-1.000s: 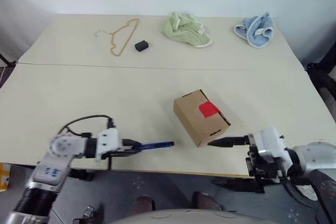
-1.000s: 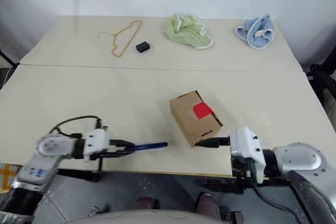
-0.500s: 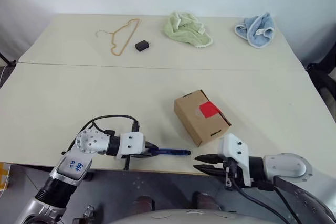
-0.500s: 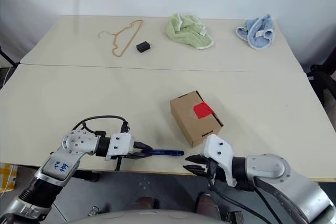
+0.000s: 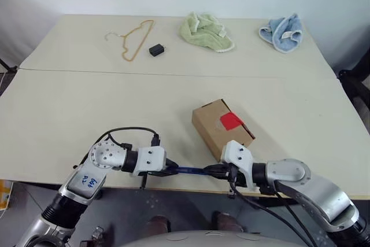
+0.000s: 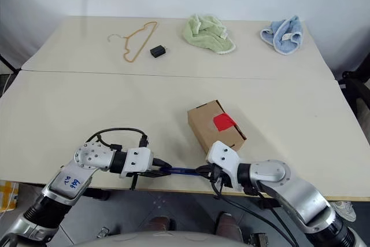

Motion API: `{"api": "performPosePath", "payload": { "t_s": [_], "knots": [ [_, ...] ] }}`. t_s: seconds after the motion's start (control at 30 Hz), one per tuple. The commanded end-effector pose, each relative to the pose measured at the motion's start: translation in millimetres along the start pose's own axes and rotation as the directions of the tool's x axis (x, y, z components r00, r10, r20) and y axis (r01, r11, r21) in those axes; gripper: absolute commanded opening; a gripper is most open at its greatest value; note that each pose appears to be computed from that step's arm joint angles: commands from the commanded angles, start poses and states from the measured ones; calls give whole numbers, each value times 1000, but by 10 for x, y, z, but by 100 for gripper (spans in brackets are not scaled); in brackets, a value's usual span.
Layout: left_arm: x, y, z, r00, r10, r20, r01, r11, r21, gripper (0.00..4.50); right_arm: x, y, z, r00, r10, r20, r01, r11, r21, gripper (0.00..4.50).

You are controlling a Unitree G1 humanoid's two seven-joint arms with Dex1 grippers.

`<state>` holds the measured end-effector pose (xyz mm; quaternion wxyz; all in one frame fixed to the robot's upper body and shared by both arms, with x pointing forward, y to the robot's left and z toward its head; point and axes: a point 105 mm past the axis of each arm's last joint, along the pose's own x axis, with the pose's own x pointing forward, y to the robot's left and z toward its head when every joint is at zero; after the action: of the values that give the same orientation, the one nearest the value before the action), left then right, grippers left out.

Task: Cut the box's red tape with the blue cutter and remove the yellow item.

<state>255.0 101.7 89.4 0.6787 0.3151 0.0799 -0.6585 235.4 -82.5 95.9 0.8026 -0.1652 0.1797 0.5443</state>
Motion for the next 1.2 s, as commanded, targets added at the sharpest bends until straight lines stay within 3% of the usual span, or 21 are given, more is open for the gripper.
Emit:
{"api": "performPosePath", "payload": {
  "t_s": [0.03, 0.57, 0.73, 0.83, 0.97, 1.2],
  "knots": [
    [36, -43, -56, 999, -26, -32, 26, 1000, -3, 44, 49, 28, -11, 1000, 17, 1, -17, 1000, -6, 2],
    [87, -17, -17, 1000, -2, -22, 2, 1000, 0, 44, 359, 107, 93, 997, 57, 53, -57, 998, 1, 2],
    [29, 0, -18, 999, 35, -3, -35, 999, 8, 44, 127, 199, 273, 976, 106, 190, -117, 992, 49, 2],
    [-66, 13, -7, 995, 88, 47, -90, 995, 35, 44, -134, 223, 350, 960, 108, 257, -152, 976, 158, 2],
    [-217, -47, 27, 983, 128, 132, -145, 982, 125, 44, -488, 213, 424, 950, 99, 297, -197, 926, 321, 84],
    [-264, -27, 253, 937, 200, 287, -269, 937, 222, 44, -600, 214, 219, 981, 23, 190, -135, 786, 603, 320]
  ]
}}
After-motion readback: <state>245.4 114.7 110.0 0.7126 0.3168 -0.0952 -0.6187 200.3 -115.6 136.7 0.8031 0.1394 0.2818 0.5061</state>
